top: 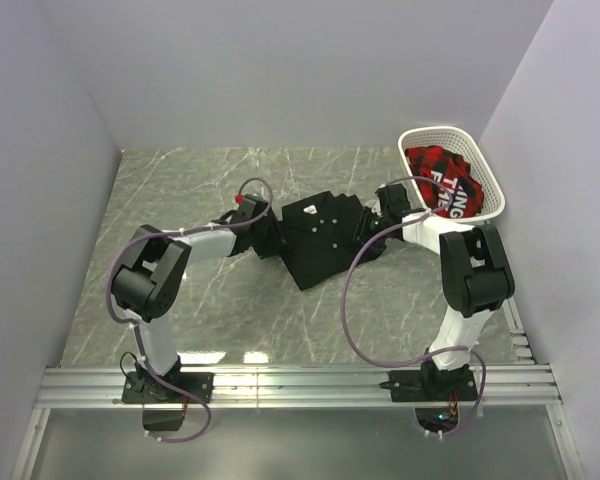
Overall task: Fold and stack the long sleeve shirts
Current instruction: Fold the shirt, then neatly place the folded shirt to the corner
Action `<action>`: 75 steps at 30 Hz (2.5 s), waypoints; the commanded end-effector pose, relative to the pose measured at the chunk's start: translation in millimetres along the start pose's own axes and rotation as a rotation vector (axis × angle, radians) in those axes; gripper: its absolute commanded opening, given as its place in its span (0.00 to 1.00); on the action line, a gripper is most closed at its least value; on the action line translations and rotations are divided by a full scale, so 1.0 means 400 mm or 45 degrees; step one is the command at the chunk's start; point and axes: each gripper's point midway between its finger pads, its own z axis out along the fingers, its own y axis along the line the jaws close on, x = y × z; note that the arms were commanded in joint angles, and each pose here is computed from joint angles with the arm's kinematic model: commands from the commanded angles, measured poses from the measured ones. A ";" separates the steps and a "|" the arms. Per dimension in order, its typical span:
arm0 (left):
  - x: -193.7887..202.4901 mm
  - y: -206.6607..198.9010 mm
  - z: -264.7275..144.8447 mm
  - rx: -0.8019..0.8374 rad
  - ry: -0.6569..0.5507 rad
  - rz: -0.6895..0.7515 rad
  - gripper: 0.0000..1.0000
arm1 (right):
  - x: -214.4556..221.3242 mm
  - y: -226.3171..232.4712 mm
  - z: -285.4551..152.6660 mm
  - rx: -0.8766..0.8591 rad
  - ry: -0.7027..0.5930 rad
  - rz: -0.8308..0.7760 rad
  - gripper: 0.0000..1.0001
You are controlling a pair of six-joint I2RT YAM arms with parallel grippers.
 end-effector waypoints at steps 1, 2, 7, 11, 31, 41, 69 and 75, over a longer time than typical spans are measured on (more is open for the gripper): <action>-0.032 0.049 0.015 -0.030 -0.022 -0.065 0.49 | 0.006 0.004 -0.002 -0.035 -0.023 0.083 0.46; -0.041 0.062 0.017 -0.047 -0.030 -0.063 0.48 | 0.025 -0.002 0.000 -0.040 -0.006 0.102 0.46; -0.108 0.048 -0.007 -0.038 -0.080 -0.014 0.50 | 0.011 0.034 -0.049 -0.100 -0.062 0.101 0.45; -0.140 0.009 -0.060 0.004 -0.146 0.047 0.63 | -0.072 0.083 -0.137 -0.114 -0.233 0.003 0.46; -0.122 0.008 -0.093 0.034 -0.143 0.068 0.74 | -0.150 -0.107 -0.028 0.164 -0.212 0.218 0.50; -0.134 0.012 -0.107 0.012 -0.178 0.063 0.73 | -0.044 -0.129 -0.054 0.190 -0.092 0.241 0.38; -0.136 0.104 -0.299 -0.058 -0.326 0.084 0.78 | -0.024 -0.148 -0.083 0.288 -0.132 0.171 0.56; -0.123 0.119 -0.316 -0.060 -0.336 0.101 0.78 | -0.004 -0.137 -0.054 0.294 -0.065 0.162 0.52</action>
